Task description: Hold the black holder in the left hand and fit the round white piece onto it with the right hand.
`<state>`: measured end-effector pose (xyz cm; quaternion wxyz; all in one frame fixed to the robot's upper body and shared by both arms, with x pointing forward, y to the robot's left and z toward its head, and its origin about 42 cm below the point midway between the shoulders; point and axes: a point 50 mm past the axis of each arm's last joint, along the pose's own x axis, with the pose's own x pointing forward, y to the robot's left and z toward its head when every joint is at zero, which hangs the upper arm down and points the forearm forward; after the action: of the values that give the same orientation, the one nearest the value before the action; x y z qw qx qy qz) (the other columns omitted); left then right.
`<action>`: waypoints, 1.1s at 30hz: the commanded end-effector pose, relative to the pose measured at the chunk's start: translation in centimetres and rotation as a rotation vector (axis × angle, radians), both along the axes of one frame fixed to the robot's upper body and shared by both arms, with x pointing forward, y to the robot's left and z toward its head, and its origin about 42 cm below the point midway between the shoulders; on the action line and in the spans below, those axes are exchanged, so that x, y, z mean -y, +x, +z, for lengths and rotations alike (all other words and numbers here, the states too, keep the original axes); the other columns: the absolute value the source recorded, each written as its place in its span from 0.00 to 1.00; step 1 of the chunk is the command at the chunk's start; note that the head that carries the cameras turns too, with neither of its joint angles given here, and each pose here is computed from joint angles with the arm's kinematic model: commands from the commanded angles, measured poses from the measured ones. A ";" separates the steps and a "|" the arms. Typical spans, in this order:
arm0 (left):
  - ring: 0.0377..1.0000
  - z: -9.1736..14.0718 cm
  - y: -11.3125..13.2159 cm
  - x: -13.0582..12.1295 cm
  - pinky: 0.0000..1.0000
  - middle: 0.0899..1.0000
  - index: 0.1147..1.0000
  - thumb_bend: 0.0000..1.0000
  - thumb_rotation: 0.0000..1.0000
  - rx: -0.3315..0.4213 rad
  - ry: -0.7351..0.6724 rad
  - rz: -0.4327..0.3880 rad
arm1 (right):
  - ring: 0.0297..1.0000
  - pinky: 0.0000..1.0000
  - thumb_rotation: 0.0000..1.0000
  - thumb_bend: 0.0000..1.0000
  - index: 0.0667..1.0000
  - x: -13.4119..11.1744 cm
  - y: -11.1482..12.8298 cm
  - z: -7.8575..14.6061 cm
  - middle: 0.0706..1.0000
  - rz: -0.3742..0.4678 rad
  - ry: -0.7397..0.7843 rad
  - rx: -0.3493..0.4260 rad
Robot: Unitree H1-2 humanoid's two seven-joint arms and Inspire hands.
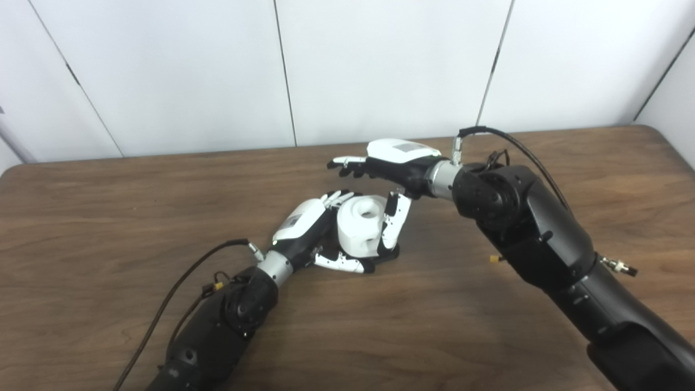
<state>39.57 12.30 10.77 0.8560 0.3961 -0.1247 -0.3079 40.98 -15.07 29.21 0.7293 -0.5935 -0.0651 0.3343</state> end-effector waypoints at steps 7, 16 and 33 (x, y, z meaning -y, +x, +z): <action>1.00 -5.7 -3.4 1.1 1.00 0.93 0.41 0.52 0.06 -0.217 0.135 -0.093 | 0.92 0.76 0.19 0.94 1.00 0.9 0.3 4.7 1.00 0.018 -0.141 -0.048; 1.00 -5.9 -3.3 1.0 1.00 0.93 0.41 0.52 0.06 -0.224 0.136 -0.090 | 0.92 0.74 0.21 0.98 1.00 1.4 0.1 5.9 1.00 0.013 -0.185 -0.107; 1.00 -6.0 -3.2 1.1 1.00 0.93 0.41 0.52 0.06 -0.221 0.136 -0.090 | 0.95 0.73 0.10 0.92 0.98 4.6 0.5 8.3 0.99 -0.060 -0.156 -0.048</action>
<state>39.92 11.80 10.74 0.8512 0.3957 -0.1317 -0.3188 41.29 -19.06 33.87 0.6813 -0.6294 0.0385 0.3718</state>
